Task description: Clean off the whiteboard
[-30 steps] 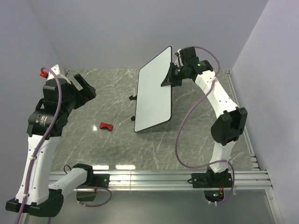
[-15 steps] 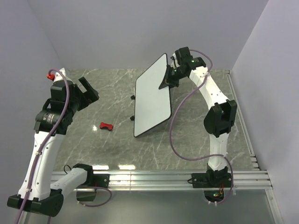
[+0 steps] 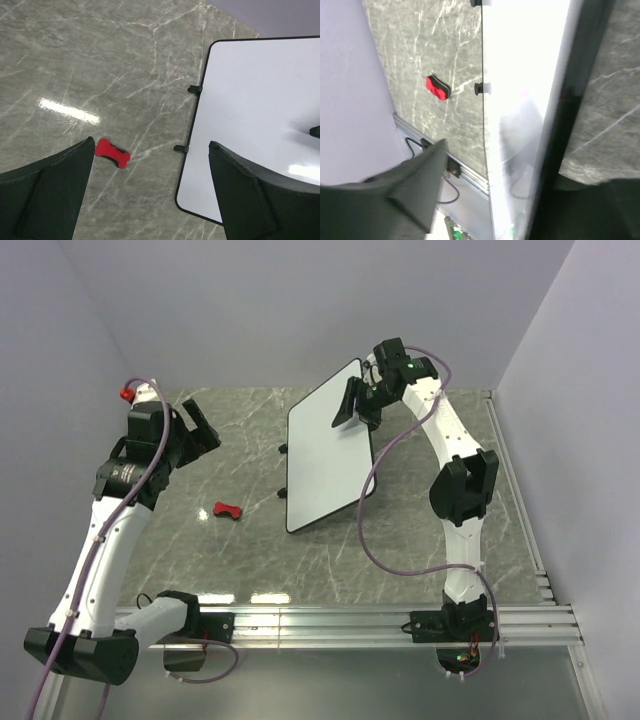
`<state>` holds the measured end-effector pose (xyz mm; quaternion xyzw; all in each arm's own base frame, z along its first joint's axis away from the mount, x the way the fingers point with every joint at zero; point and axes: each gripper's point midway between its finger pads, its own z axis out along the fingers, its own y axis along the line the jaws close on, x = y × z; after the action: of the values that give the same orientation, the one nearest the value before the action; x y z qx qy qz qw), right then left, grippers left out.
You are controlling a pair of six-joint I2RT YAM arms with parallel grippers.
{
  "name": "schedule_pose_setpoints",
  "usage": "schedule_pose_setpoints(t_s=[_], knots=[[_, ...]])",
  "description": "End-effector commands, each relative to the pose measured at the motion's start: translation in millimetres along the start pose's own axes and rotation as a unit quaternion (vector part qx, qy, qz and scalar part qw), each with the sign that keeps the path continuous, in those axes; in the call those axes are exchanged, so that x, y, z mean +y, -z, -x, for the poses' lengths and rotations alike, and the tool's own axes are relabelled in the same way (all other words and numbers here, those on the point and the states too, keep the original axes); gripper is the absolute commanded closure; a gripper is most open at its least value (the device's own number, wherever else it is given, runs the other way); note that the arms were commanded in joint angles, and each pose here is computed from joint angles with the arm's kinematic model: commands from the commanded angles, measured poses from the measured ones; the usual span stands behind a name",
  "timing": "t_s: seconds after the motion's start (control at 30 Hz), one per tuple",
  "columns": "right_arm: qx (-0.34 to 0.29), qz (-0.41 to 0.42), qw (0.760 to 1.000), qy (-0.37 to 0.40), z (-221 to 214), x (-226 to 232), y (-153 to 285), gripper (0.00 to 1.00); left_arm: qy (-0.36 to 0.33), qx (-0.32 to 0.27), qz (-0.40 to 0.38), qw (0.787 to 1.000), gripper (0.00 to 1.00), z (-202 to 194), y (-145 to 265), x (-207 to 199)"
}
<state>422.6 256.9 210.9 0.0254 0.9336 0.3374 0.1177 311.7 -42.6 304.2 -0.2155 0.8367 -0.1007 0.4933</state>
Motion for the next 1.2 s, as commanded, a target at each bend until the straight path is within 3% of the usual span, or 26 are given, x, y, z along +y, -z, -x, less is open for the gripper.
schedule_pose_setpoints(t_s=[0.0, 0.23, 0.37, 0.47, 0.77, 1.17], knots=[[-0.007, 0.037, 0.999, 0.017, -7, 27, 20, 0.37, -0.012, -0.025, -0.023, 0.999, 0.01, 16, -3, -13], [-0.03, 0.037, 0.999, 0.02, -13, 32, 41, 0.32, -0.027, -0.025, -0.029, 0.999, 0.01, 28, -13, -24], [-0.06, 0.012, 0.998, 0.03, -15, 29, 66, 0.2, -0.037, -0.028, -0.007, 0.999, 0.01, 34, -18, -19], [-0.081, -0.011, 0.996, 0.028, -18, 20, 85, 0.18, -0.041, -0.024, -0.007, 0.999, 0.01, 29, -22, -18], [-0.107, -0.04, 0.993, 0.008, -29, -5, 113, 0.18, -0.039, -0.015, -0.004, 0.999, 0.01, 19, -28, -14], [-0.088, -0.083, 0.993, -0.008, -50, -31, 107, 0.17, -0.042, 0.01, 0.009, 0.999, 0.0, -4, -35, -2]])
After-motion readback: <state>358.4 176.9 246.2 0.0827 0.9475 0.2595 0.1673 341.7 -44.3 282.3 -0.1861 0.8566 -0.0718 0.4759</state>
